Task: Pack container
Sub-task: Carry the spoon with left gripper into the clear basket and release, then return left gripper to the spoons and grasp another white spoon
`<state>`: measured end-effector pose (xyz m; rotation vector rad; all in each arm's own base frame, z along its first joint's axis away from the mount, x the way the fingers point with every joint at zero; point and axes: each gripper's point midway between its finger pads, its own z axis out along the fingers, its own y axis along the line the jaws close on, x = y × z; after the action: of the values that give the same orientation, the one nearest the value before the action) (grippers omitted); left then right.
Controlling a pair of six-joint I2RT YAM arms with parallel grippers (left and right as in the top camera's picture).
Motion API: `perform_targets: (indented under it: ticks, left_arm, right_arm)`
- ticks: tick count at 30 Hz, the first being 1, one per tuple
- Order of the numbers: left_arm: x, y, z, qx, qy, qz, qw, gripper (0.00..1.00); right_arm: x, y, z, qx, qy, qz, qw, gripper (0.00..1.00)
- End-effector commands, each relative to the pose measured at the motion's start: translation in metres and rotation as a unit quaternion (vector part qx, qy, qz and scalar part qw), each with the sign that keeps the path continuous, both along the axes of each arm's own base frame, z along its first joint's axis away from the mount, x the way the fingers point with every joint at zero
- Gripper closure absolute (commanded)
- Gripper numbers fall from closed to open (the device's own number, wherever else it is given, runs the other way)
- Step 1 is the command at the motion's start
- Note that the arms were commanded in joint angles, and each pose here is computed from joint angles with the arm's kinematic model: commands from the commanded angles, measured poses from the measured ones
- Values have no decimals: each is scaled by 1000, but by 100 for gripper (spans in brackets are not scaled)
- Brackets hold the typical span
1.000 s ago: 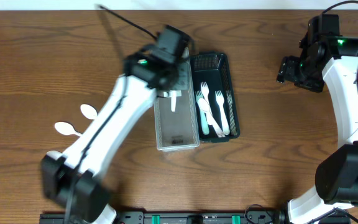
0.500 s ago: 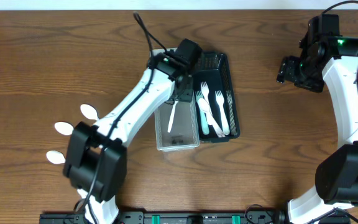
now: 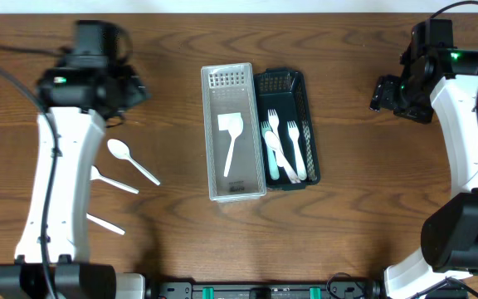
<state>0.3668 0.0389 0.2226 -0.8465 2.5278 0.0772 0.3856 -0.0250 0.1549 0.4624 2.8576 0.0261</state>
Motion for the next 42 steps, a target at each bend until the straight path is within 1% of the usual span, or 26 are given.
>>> perform_targets:
  ticks: [1, 2, 5, 8, 11, 13, 16, 27, 42]
  left_arm:
    - [-12, 17, -41, -64, 45, 89, 993, 14]
    - [-16, 24, -54, -70, 60, 110, 990, 13]
    - [-20, 30, -88, -99, 94, 120, 983, 12]
    - [-23, 27, -124, -127, 126, 105, 978, 8]
    - [-30, 24, -154, -137, 159, 105, 972, 7]
    - [-31, 20, -170, -145, 174, 87, 970, 7]
    - [-33, 15, -185, -155, 190, 82, 966, 7]
    - [-32, 8, -218, -158, 221, 75, 960, 7]
    - [-32, -1, -239, -153, 238, 46, 958, 7]
  right_arm:
    - [-1, -4, -4, -7, 7, 3, 1000, 26]
    - [-1, -4, -4, -7, 7, 3, 1000, 26]
    - [-2, -4, -4, -7, 7, 3, 1000, 26]
    - [-2, -4, -4, -7, 7, 3, 1000, 26]
    - [-2, -4, -4, -7, 7, 3, 1000, 26]
    - [-2, -4, -4, -7, 7, 3, 1000, 26]
    - [-2, -4, -4, -7, 7, 3, 1000, 26]
    - [-2, -4, -4, -7, 7, 2, 1000, 26]
    - [-2, -4, -4, -7, 9, 2, 1000, 26]
